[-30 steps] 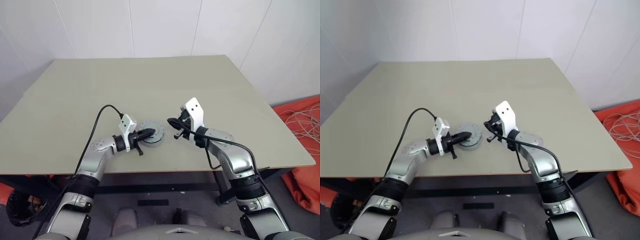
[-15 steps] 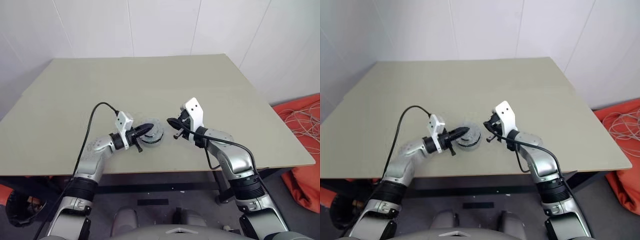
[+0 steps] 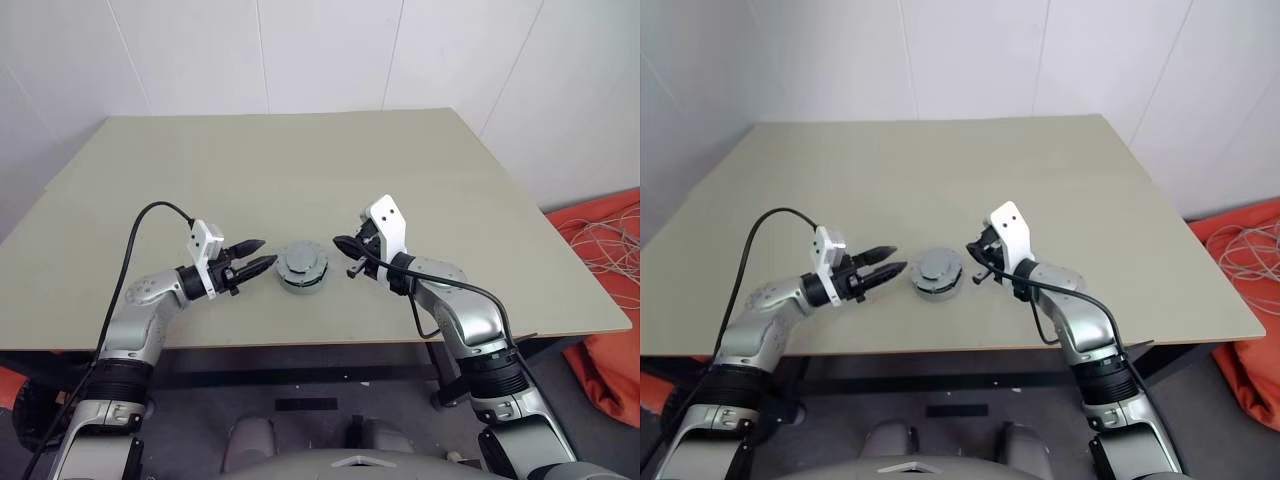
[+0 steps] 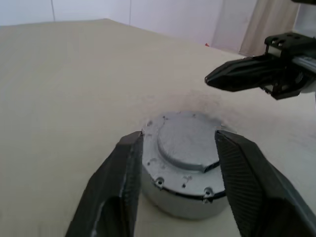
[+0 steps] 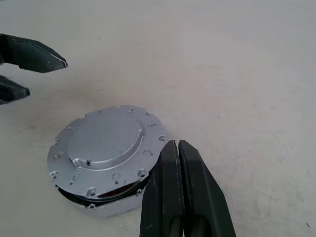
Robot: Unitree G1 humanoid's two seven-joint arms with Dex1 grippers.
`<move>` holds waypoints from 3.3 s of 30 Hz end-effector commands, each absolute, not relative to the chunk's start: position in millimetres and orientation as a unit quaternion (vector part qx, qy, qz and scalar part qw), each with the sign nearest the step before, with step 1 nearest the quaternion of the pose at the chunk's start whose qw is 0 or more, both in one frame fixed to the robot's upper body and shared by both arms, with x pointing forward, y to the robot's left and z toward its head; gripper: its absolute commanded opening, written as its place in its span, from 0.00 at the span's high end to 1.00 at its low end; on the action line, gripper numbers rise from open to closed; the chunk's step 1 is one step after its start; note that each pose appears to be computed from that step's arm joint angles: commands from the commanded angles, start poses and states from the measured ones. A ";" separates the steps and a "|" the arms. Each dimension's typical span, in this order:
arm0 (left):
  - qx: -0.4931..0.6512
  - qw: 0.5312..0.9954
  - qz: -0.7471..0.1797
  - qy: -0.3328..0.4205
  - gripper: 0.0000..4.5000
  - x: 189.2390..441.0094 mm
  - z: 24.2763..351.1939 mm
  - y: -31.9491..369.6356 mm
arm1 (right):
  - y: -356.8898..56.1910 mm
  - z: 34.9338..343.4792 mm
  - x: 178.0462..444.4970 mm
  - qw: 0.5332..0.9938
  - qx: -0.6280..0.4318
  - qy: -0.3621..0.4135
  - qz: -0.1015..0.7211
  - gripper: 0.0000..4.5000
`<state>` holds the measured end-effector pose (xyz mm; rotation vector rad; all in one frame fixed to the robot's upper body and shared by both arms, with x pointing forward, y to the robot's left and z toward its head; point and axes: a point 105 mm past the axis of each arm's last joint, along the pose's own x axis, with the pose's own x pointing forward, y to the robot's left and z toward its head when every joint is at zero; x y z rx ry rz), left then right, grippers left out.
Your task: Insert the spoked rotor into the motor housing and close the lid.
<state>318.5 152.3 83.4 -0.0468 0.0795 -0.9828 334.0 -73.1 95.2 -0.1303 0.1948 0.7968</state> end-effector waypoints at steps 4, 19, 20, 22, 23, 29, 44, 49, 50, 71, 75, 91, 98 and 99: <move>0.028 0.861 -0.507 -0.002 0.01 329.4 96.5 155.6 | -70.0 109.4 334.8 0.915 -0.069 0.068 0.391 1.00; 0.029 0.815 -0.577 -0.046 0.01 335.2 103.0 122.7 | -69.7 111.4 331.4 0.915 -0.063 0.067 0.394 1.00; 0.014 0.824 -0.564 -0.052 0.01 338.1 107.3 123.2 | -69.7 111.8 331.0 0.914 -0.063 0.066 0.396 1.00; -0.007 0.839 -0.541 -0.064 0.01 339.1 112.4 125.0 | -68.7 112.2 330.4 0.912 -0.065 0.065 0.400 1.00; -0.009 0.845 -0.531 -0.068 0.01 338.1 112.8 125.8 | -68.1 112.4 330.7 0.912 -0.065 0.065 0.400 1.00; -0.024 0.892 -0.445 -0.079 0.00 311.3 103.0 133.6 | -48.6 117.4 328.8 0.891 -0.056 0.058 0.447 0.81; -0.036 0.906 -0.419 -0.047 0.00 259.3 94.9 134.3 | -13.6 99.3 326.9 0.818 -0.092 0.086 0.561 0.01; -0.038 0.901 -0.430 -0.047 0.00 259.4 97.5 130.1 | -12.9 93.4 334.9 0.818 -0.097 0.091 0.560 0.01; -0.039 0.900 -0.432 -0.047 0.00 259.4 97.6 129.4 | -13.1 92.5 336.4 0.819 -0.098 0.091 0.558 0.01; -0.046 0.896 -0.440 -0.047 0.00 260.8 90.2 121.8 | -20.4 88.2 346.0 0.819 -0.135 0.094 0.550 0.68; -0.046 0.895 -0.440 -0.047 0.00 261.4 89.9 121.4 | -20.7 90.4 344.4 0.815 -0.141 0.091 0.555 1.00; -0.044 0.895 -0.442 -0.047 0.00 264.6 93.0 121.7 | -31.2 128.2 322.7 0.790 -0.086 0.058 0.604 0.57; -0.045 0.894 -0.444 -0.044 0.00 265.6 92.2 121.7 | -25.7 123.4 326.3 0.792 -0.091 0.066 0.600 0.02; -0.045 0.894 -0.443 -0.044 0.00 265.9 92.3 121.7 | -23.3 120.2 327.1 0.791 -0.097 0.069 0.600 0.01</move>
